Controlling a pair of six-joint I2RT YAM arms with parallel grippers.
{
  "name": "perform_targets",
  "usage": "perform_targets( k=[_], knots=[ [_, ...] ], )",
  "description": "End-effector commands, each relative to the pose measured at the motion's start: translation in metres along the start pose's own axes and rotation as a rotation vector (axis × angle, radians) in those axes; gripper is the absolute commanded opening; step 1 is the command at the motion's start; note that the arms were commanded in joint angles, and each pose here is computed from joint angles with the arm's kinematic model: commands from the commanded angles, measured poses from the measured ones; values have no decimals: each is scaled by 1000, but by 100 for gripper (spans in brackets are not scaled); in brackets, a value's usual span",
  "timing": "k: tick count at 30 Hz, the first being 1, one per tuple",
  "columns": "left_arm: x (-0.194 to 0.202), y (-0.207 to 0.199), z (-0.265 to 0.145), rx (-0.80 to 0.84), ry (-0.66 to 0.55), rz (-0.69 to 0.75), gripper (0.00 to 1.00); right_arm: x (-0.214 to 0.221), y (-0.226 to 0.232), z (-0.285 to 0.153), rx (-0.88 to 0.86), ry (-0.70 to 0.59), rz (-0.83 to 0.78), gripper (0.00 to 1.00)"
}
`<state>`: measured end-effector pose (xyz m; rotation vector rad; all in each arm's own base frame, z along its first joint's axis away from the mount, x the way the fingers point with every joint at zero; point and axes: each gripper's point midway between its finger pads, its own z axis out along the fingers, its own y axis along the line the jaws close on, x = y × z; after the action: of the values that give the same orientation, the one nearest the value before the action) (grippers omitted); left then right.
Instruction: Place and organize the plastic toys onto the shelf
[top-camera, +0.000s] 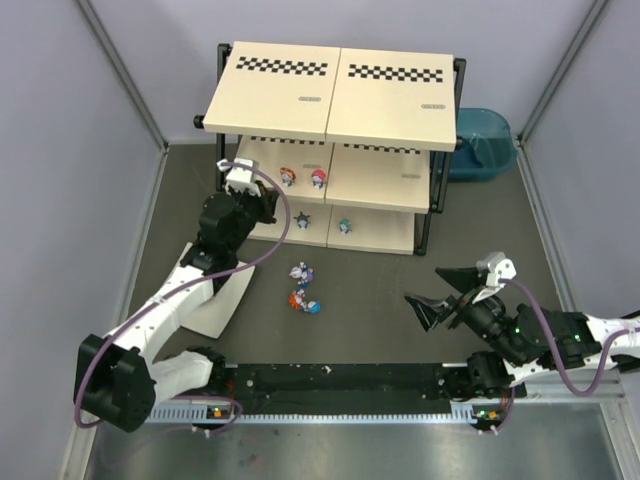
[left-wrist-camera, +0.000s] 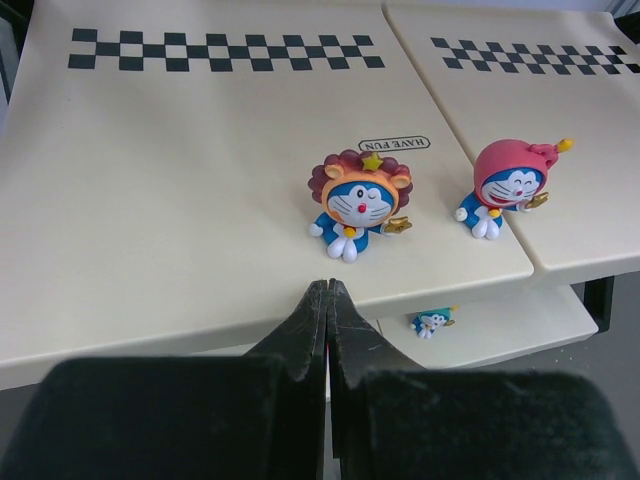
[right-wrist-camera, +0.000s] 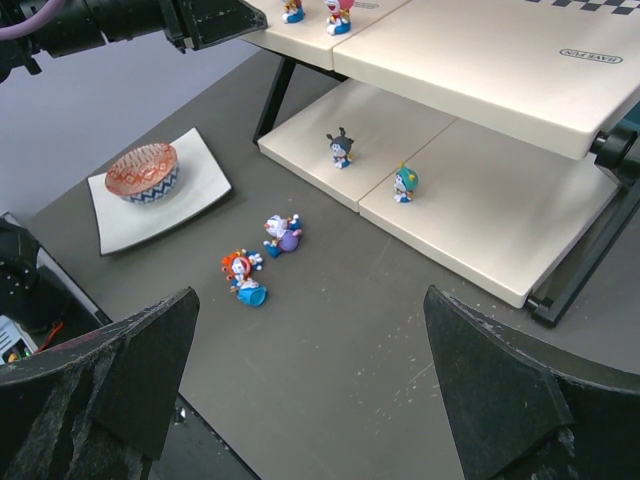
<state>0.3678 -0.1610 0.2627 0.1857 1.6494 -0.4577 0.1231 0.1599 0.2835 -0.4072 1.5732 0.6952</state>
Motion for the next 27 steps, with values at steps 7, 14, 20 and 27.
perform_targets(
  k=[7,14,20,27],
  knots=[
    [-34,-3,9,16,-91,0,0,-8,-2,-2,4,-21,25,96],
    [-27,-2,15,17,-72,0,0,-7,-3,-2,4,-21,25,96],
    [-24,-4,17,31,-63,0,0,-7,-5,-3,7,-24,29,96],
    [-21,-8,18,53,-55,-4,0,-5,-4,-3,6,-21,32,96]
  ],
)
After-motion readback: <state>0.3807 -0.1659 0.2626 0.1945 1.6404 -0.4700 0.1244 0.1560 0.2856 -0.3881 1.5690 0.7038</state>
